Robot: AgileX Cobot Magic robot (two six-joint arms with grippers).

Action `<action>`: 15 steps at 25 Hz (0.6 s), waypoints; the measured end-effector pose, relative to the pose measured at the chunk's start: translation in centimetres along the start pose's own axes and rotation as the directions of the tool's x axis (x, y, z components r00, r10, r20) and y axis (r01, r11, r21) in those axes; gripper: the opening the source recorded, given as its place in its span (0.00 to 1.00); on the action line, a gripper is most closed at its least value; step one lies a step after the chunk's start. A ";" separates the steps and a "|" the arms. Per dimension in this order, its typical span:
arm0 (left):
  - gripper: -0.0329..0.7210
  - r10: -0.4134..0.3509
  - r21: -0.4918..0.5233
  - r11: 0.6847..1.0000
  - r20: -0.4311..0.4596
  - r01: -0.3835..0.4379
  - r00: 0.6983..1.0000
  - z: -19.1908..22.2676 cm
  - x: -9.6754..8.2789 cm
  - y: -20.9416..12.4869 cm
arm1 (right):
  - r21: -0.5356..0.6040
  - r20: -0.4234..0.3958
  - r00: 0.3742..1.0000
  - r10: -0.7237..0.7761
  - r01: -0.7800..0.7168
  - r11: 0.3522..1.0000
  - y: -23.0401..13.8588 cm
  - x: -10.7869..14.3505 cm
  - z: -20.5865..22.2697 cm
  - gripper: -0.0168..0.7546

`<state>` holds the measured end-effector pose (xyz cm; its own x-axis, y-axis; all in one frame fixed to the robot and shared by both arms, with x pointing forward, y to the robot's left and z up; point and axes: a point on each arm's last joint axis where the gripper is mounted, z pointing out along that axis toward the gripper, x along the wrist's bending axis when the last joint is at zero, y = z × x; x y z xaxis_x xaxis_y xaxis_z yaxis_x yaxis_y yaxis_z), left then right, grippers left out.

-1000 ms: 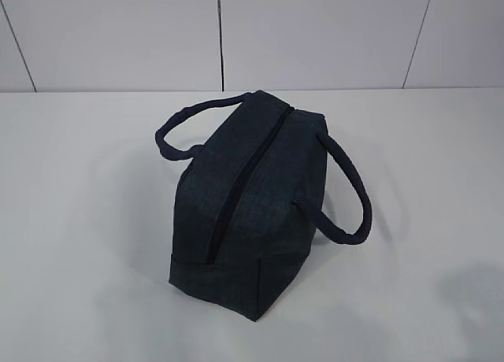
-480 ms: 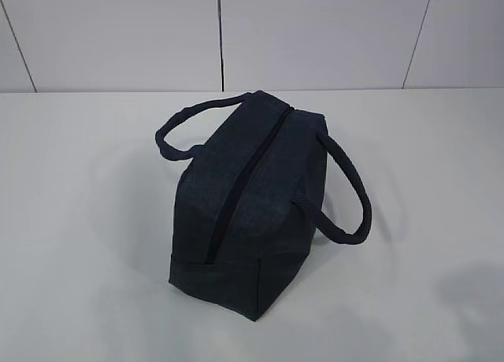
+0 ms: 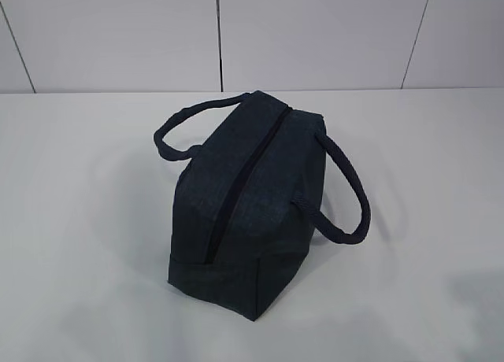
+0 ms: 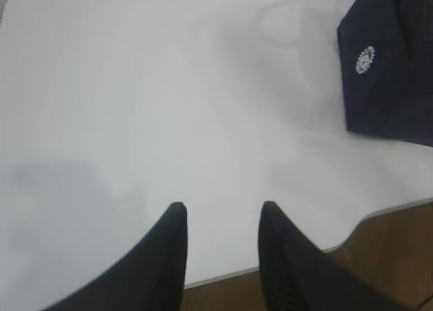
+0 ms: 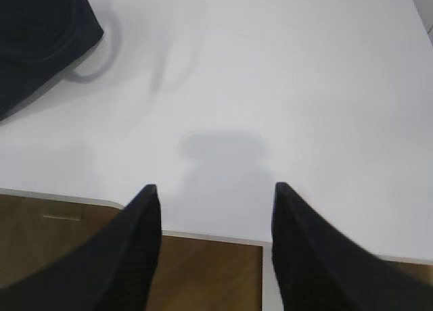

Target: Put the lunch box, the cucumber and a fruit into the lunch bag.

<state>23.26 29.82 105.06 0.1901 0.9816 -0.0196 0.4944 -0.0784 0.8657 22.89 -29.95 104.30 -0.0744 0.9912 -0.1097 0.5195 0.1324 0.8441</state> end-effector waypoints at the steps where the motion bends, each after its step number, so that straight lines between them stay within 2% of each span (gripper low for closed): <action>1: 0.36 -0.007 0.000 1.000 -0.012 0.007 1.000 0.0 0.0 0.0 | -0.001 0.017 1.000 0.010 -0.010 1.000 0.0 0.0 -0.1 0.54; 5: 0.36 -0.021 -0.001 1.000 -0.037 0.021 0.999 0.0 0.0 0.0 | 0.005 0.058 0.998 0.035 -0.036 0.999 0.0 0.1 0.0 0.54; 15: 0.36 -0.025 -0.002 1.000 -0.044 0.025 0.999 0.0 0.0 0.0 | 0.006 0.060 0.998 0.037 -0.037 0.999 0.0 0.1 0.0 0.54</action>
<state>23.26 29.77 105.06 0.1400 0.9900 -0.0196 0.4976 -0.0533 0.8657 22.86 -29.88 104.34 -0.0045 0.9939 -0.1098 0.5267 0.0956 0.8446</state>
